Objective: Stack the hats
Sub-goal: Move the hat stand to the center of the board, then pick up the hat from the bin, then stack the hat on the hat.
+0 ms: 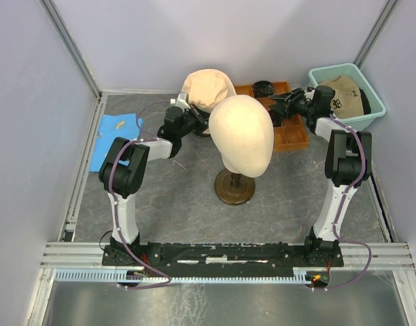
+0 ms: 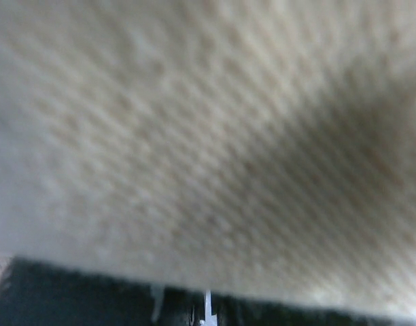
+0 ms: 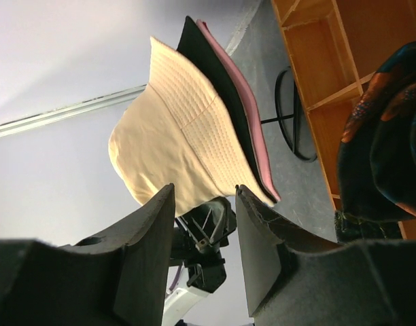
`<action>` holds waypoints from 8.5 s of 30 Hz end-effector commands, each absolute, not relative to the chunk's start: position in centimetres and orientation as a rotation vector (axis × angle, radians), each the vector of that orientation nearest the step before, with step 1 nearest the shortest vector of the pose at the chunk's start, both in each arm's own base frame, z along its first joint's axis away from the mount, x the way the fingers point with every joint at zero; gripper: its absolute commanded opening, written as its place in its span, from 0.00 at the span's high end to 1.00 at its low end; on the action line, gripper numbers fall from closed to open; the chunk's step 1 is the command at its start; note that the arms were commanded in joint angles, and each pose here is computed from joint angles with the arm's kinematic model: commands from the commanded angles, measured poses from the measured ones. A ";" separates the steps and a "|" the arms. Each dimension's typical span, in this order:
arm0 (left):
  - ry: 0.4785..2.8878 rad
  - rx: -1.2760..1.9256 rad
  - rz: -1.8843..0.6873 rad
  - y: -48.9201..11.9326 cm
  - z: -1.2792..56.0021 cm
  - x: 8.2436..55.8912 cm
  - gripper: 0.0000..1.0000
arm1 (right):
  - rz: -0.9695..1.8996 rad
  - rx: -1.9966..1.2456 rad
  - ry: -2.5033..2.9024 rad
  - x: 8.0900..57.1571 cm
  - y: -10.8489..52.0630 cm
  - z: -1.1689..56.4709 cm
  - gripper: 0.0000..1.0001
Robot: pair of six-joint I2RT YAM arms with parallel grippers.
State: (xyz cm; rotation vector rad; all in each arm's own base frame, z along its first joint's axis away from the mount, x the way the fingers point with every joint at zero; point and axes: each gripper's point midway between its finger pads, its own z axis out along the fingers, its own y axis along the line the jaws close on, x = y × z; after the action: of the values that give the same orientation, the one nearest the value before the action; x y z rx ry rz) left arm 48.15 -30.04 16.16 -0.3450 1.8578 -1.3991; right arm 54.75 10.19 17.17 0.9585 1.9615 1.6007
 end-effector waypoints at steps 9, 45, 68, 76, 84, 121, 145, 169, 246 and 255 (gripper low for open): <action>1.809 -0.300 -1.166 -26.6 16.4 54.4 0.97 | 1.631 0.837 1.778 55.7 9.0 23.1 0.51; 1.726 -0.189 -1.209 -21.6 28.9 46.7 0.81 | 1.249 0.589 1.894 59.4 7.7 31.1 0.49; 1.843 -0.281 -0.926 -14.0 30.1 48.0 0.44 | -0.149 0.863 2.113 56.8 -13.3 21.8 0.28; 1.884 -0.268 -0.942 -15.4 29.8 49.4 0.45 | -0.148 0.981 2.120 56.5 -16.7 18.0 0.25; 1.911 -0.222 -0.973 -18.2 29.3 50.3 0.45 | -0.168 0.958 2.080 57.6 -18.2 17.2 0.03; 1.888 -0.164 -0.973 -20.0 29.3 52.8 0.51 | 0.285 0.892 2.279 62.7 -12.4 4.1 0.81; 1.820 -0.153 -0.854 -15.0 30.6 47.5 0.52 | 0.595 0.552 1.673 60.7 -5.2 40.5 1.00; 1.881 -0.117 -1.007 -17.1 30.8 42.9 0.52 | 0.887 0.322 1.594 37.4 6.5 56.1 1.00; 1.893 -0.058 -1.020 -17.1 30.1 37.9 0.52 | 0.648 -0.145 1.953 24.1 19.9 45.5 1.00; 1.908 -0.066 -1.002 -16.9 29.3 37.7 0.53 | 0.647 -0.168 1.953 23.9 20.1 45.0 0.88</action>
State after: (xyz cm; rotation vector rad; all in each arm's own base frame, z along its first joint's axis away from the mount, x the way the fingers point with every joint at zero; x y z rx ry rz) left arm 37.73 -16.75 28.35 -0.1181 1.9568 -1.0183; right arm 25.29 20.32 46.97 -0.0974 1.8841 0.6757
